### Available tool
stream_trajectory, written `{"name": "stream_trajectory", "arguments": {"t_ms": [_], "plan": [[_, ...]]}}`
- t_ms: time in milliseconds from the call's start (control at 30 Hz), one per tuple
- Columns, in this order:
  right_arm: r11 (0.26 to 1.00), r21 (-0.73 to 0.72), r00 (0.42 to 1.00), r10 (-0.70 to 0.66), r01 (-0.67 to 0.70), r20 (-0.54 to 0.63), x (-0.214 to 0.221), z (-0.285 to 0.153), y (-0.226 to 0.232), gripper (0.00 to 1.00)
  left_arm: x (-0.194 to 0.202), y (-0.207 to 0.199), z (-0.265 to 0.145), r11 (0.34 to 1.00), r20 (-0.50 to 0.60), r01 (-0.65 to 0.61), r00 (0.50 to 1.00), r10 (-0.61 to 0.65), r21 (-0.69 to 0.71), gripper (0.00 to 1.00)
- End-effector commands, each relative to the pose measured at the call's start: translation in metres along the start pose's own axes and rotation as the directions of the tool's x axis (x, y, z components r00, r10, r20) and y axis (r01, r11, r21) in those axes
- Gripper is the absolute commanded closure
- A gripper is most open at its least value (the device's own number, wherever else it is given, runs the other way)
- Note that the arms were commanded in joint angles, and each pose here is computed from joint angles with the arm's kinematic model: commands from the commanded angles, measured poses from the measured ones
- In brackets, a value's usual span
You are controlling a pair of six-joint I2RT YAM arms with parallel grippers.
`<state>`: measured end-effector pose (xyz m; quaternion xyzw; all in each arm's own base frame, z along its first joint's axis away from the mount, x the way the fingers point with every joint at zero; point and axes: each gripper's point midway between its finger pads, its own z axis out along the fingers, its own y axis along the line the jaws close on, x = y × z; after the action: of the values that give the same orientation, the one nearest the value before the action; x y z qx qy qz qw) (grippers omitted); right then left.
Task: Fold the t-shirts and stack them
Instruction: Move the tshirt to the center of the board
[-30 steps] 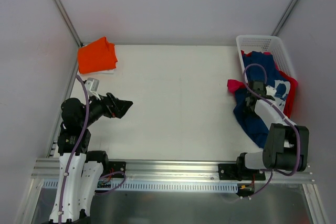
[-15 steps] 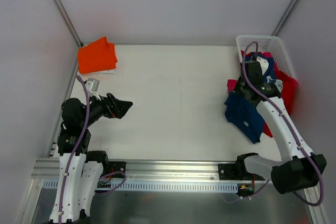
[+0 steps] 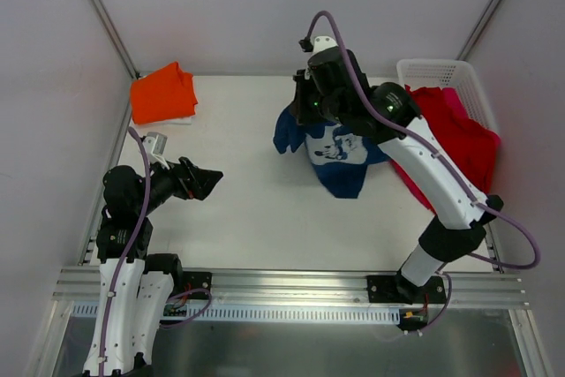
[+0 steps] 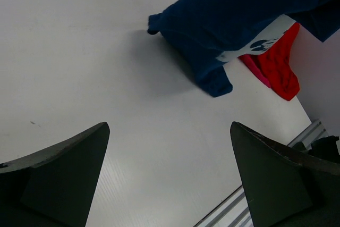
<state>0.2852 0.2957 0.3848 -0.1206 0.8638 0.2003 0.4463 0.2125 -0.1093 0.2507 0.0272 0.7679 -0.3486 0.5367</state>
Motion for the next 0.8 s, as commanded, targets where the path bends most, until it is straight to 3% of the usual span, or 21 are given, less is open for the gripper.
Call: {"name": "stream_trajectory", "arguments": {"t_ms": [0,300,467,600,667,767], "plan": [[0.996,-0.071,0.999,-0.046,0.043,-0.030,0.000,-0.018,0.013,1.00,-0.014,-0.003,-0.003,0.999,0.042,-0.049,0.998,0.049,-0.004,0.01],[0.997,0.073,0.994,0.002,0.006,-0.109,0.079,0.030,-0.026,0.99,-0.014,-0.014,-0.005,0.997,0.036,-0.063,0.997,0.062,0.051,0.01],[0.999,-0.026,0.981,0.036,-0.041,-0.189,0.107,0.058,0.006,1.00,-0.005,-0.045,-0.002,0.964,-0.032,-0.036,0.998,0.046,0.265,0.01],[0.996,-0.081,0.989,0.007,-0.020,-0.148,0.084,0.066,0.042,1.00,-0.010,-0.045,-0.004,0.967,0.008,-0.068,0.998,0.069,0.247,0.01],[0.985,-0.173,0.999,0.015,-0.021,-0.039,0.038,0.061,0.070,0.99,-0.011,-0.044,-0.005,0.969,0.019,-0.076,0.997,0.073,0.237,0.01],[0.983,-0.183,0.999,0.021,-0.013,0.041,0.000,0.096,0.086,0.98,-0.011,-0.042,-0.004,0.971,0.022,-0.073,0.997,0.070,0.227,0.01]]}}
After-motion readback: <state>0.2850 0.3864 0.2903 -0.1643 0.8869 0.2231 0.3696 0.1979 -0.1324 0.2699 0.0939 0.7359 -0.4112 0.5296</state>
